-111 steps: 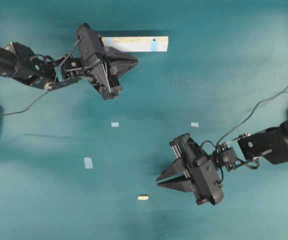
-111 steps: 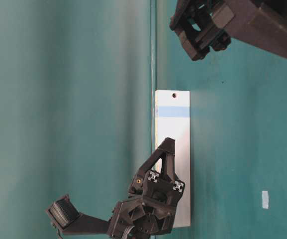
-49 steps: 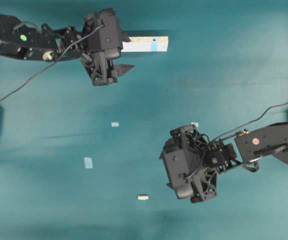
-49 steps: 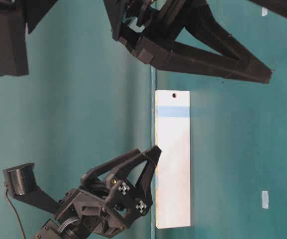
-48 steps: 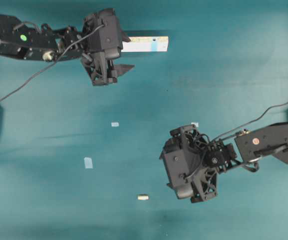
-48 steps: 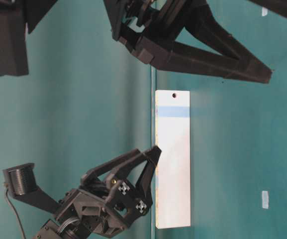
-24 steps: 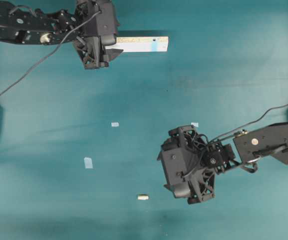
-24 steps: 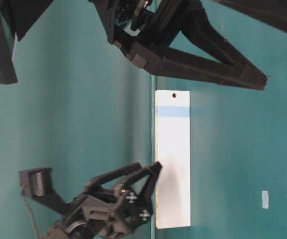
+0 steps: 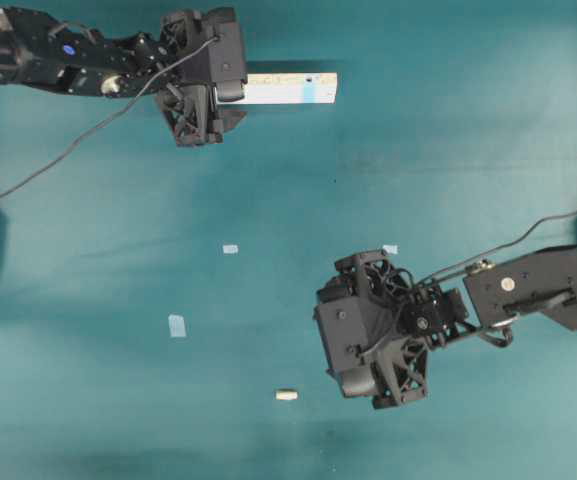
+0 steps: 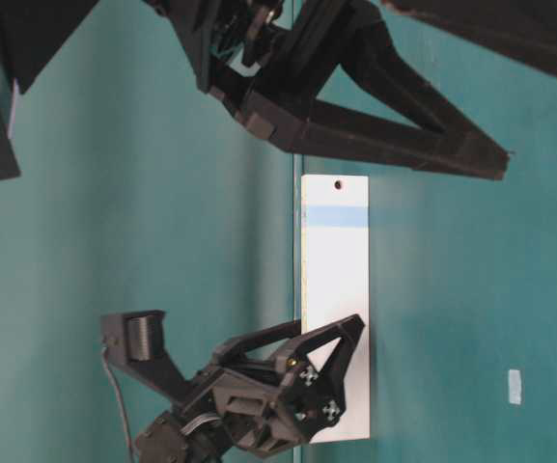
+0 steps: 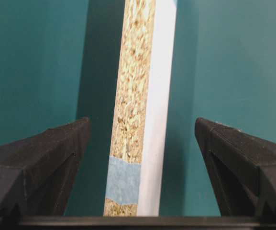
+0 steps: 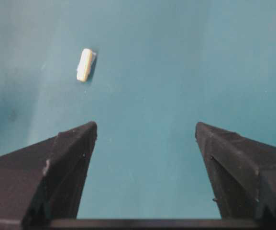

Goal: Move the wooden board into place and insert the rod into its hole.
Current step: 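Drag the held board with the left gripper toward the table center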

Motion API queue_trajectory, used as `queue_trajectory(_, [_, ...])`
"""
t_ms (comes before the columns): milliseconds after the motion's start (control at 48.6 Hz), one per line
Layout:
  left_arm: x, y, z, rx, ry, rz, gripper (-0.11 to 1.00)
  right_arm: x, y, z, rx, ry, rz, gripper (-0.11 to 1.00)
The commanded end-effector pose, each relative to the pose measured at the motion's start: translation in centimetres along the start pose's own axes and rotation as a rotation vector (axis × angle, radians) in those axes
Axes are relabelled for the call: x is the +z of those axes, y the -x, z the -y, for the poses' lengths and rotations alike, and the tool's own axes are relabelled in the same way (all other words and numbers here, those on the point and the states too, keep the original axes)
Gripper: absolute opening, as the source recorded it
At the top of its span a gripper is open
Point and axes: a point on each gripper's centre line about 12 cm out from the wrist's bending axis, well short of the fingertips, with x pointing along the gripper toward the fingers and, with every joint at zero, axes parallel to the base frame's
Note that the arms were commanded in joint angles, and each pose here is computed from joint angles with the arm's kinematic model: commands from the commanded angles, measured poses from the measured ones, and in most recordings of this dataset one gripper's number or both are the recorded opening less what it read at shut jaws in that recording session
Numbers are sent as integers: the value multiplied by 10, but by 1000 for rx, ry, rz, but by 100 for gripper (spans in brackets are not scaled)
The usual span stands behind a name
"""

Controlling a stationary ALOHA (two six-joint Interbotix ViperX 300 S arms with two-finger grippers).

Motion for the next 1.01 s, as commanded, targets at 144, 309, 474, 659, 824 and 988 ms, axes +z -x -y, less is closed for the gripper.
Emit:
queue_trajectory(144, [8, -5, -7, 21, 7, 29, 91, 15, 5, -4, 11, 1, 42, 89])
queue_trajectory(309, [4, -8, -9, 23, 13, 20, 90, 17, 6, -5, 13, 4, 47, 89])
queue_trajectory(474, [1, -11, -9, 21, 15, 10, 90, 16, 5, -5, 12, 1, 46, 89])
queue_trajectory(659, [1, -11, -9, 19, 16, 6, 68, 17, 6, -5, 12, 3, 46, 89])
queue_trajectory(824, [0, -11, -8, 12, 17, -6, 24, 16, 5, -5, 12, 1, 45, 89])
queue_trajectory(988, [-1, -12, -8, 10, 15, -8, 21, 17, 6, -5, 12, 3, 46, 89])
